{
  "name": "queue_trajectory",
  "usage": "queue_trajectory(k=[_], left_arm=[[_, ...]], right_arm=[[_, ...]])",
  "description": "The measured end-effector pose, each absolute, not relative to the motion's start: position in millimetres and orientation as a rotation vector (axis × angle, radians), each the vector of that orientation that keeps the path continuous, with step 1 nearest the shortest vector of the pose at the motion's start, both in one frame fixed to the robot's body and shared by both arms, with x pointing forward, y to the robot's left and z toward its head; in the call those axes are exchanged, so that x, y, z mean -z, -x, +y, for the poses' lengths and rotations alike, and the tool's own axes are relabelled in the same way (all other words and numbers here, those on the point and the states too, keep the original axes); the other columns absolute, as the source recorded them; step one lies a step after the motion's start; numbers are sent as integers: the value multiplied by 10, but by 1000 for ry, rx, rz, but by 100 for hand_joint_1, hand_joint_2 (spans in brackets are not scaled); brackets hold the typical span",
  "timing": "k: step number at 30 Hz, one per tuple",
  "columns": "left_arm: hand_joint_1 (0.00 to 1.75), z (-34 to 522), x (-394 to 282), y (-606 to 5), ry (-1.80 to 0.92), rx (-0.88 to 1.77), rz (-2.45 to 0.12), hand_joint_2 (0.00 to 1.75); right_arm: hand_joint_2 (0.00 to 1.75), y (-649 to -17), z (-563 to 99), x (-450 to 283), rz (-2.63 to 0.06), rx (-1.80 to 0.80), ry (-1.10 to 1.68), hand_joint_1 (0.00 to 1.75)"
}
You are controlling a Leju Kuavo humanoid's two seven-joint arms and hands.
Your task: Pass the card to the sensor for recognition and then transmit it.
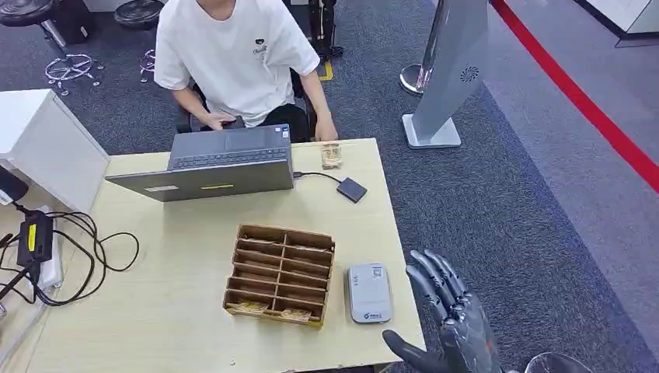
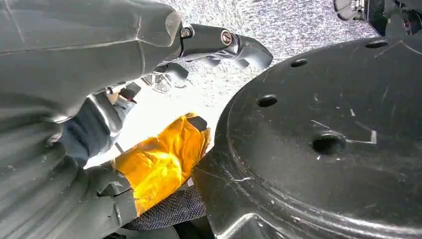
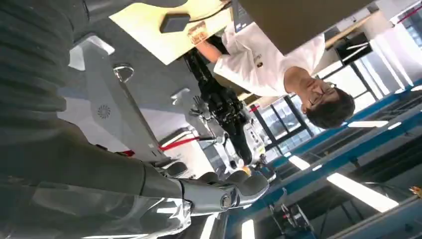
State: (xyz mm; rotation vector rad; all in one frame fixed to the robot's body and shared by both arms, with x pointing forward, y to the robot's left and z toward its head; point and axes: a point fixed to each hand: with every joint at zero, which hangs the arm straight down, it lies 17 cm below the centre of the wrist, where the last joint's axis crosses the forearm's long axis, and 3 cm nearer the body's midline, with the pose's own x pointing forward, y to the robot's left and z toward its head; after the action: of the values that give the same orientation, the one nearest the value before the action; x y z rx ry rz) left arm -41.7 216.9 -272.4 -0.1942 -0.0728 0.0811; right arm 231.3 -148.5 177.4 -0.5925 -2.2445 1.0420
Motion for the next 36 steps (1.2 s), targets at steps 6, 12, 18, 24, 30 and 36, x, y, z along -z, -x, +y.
queue_trajectory(k=[6, 12, 18, 24, 30, 36], left_arm=[[0, 2168, 2724, 412, 195, -84, -73, 175], [0, 2165, 2724, 413, 196, -82, -71, 175], [0, 2162, 2724, 418, 198, -77, -66, 175], [0, 2164, 2724, 419, 198, -78, -65, 175], [0, 2165, 2723, 417, 198, -83, -65, 175], [0, 2164, 2720, 416, 203, -80, -66, 175]], right_arm=[[175, -2289, -1340, -1637, -2221, -1063, 534, 0], [175, -2309, -1038, -1296, -2175, -1130, 423, 0], [175, -2302, -762, -1012, -2139, -1176, 322, 0], [175, -2271, -588, -856, -2113, -1191, 253, 0], [175, -2247, -477, -754, -2089, -1186, 191, 0], [175, -2209, -247, -544, -2051, -1207, 72, 0]])
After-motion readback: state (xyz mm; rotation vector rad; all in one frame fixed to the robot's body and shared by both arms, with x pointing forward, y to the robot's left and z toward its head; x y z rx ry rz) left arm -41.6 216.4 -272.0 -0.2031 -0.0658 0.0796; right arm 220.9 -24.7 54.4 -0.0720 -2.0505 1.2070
